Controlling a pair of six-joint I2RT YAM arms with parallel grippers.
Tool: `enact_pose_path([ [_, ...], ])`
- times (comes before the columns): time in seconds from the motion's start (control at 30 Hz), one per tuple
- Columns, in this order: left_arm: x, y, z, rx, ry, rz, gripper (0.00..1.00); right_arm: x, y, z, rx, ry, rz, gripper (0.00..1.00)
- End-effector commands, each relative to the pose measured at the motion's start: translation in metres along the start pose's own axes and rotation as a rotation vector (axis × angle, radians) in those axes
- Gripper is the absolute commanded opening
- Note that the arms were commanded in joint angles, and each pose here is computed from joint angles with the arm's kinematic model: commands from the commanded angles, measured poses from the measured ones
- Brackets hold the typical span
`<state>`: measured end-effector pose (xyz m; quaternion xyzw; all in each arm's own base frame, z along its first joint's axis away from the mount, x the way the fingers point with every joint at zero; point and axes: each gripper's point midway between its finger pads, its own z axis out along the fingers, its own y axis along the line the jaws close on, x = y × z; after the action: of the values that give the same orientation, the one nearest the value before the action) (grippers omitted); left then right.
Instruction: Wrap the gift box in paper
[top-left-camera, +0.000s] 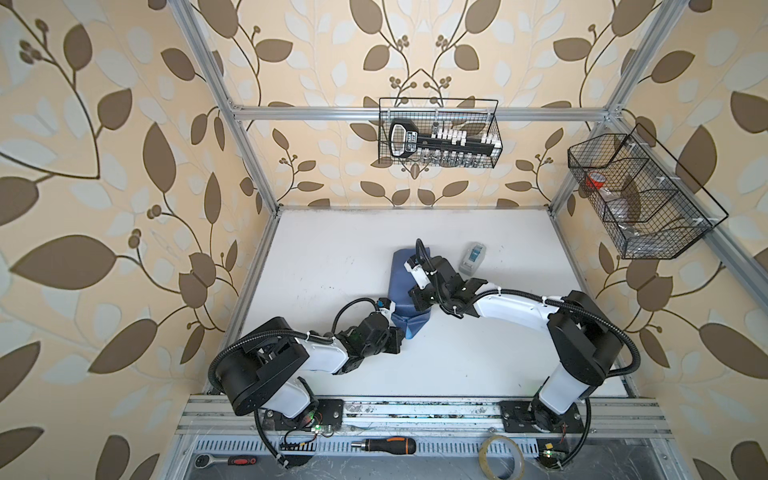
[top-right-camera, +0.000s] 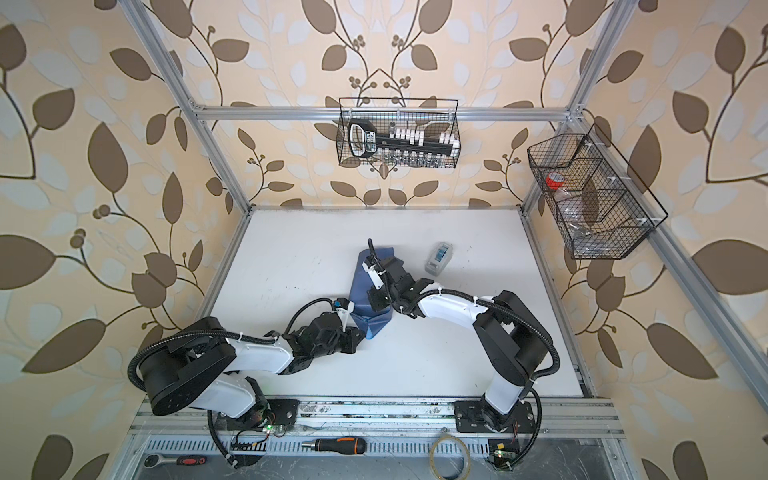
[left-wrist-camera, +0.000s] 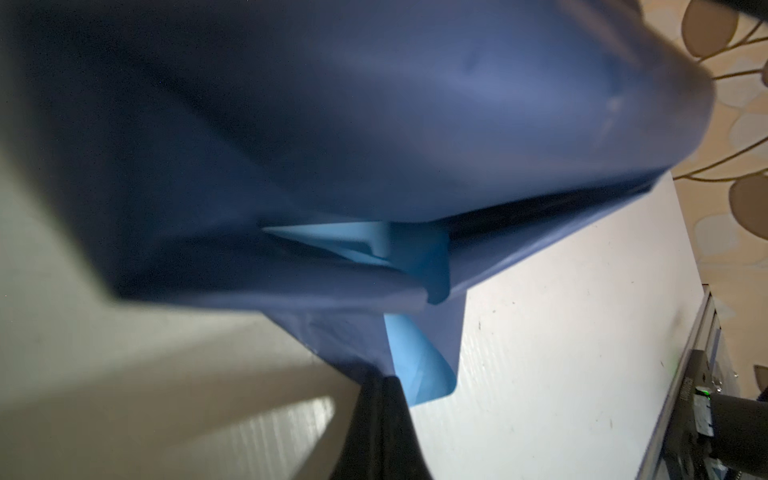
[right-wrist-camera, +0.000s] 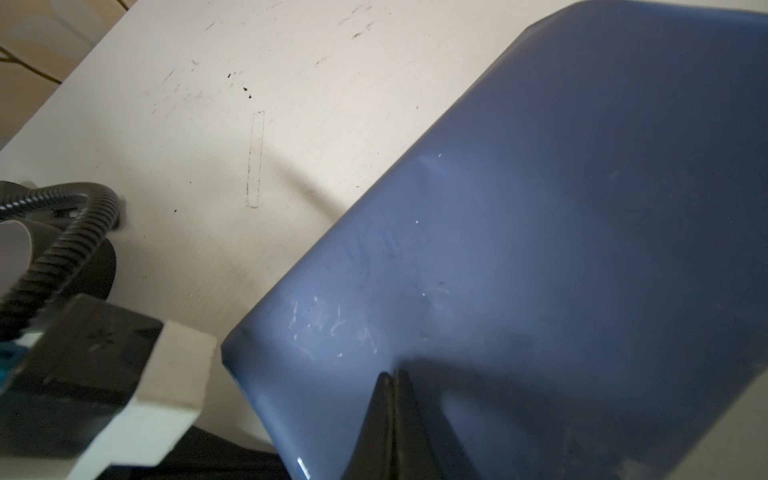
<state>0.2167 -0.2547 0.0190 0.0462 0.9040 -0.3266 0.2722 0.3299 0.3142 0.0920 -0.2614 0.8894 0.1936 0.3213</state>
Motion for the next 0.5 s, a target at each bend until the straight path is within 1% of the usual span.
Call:
enact_pose_path([
  [0.0,0.063,0.044,-0.007,-0.157,0.209,-0.019,0.02,0.041,-0.003,0.012,0.001,0.138,0.0,0.04],
  [0.23,0.067,0.041,-0.007,-0.151,0.213,-0.02,0.02,0.041,-0.002,0.012,0.001,0.139,0.002,0.04],
  [0.4,0.052,0.04,-0.01,-0.171,0.172,-0.007,0.02,0.041,-0.002,0.013,0.001,0.14,0.002,0.04],
  [0.47,0.035,0.029,-0.014,-0.13,0.134,-0.011,0.03,0.041,-0.002,0.014,0.001,0.142,0.001,0.04],
])
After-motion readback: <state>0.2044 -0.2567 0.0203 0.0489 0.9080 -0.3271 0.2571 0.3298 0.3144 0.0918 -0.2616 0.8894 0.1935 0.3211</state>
